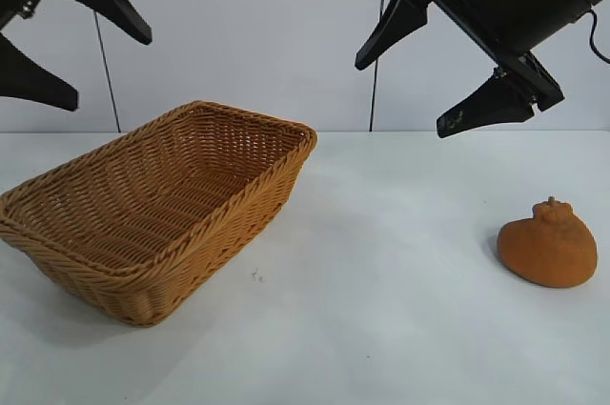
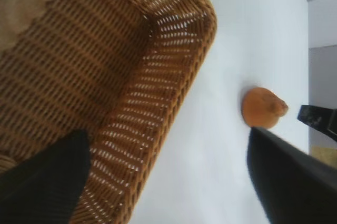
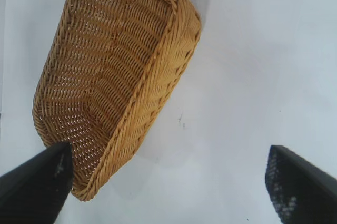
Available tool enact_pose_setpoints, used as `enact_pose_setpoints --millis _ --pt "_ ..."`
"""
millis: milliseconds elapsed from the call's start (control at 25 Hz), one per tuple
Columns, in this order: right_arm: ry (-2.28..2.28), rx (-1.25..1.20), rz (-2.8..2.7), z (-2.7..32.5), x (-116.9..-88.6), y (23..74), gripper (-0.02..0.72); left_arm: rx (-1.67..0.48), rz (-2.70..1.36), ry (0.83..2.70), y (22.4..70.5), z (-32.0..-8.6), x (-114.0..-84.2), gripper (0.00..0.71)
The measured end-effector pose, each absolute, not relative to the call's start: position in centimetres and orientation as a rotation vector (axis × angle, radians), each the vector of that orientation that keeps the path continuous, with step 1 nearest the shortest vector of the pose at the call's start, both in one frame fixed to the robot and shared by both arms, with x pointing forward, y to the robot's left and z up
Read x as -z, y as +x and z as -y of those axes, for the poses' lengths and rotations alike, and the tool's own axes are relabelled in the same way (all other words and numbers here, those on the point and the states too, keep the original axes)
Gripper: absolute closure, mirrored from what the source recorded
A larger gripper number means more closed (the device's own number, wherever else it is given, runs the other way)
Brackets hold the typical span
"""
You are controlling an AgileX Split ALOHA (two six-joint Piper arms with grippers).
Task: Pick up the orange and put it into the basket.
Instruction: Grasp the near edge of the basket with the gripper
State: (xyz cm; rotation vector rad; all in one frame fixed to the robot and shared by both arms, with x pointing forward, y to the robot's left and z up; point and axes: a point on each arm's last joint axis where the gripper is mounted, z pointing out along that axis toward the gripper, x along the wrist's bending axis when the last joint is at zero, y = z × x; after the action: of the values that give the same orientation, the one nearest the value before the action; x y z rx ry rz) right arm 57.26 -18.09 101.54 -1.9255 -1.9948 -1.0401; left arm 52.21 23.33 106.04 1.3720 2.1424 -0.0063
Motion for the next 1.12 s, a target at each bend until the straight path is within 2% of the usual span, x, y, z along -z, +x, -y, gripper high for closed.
enact_pose_setpoints --millis 160,440,560,1000,1120 --pt "-1.926 1.040 1.995 18.1 -101.5 57.3 0.021 -0.031 -2.316 1.229 51.2 -22.6 -105.2 0.129" --pt "-1.926 1.040 1.995 18.1 -101.5 57.3 0.021 0.007 -2.492 0.952 49.6 -22.5 -100.8 0.129" --pt "-1.926 1.040 1.995 18.1 -101.5 57.3 0.021 0.010 -2.508 0.928 49.2 -22.7 -100.0 0.129" --pt "-1.926 1.040 1.995 18.1 -101.5 57.3 0.021 0.004 -2.466 0.895 49.7 -22.6 -100.1 0.129" --pt "-1.926 1.040 1.995 18.1 -101.5 57.3 0.021 0.008 -2.503 0.899 50.1 -22.4 -98.9 0.129"
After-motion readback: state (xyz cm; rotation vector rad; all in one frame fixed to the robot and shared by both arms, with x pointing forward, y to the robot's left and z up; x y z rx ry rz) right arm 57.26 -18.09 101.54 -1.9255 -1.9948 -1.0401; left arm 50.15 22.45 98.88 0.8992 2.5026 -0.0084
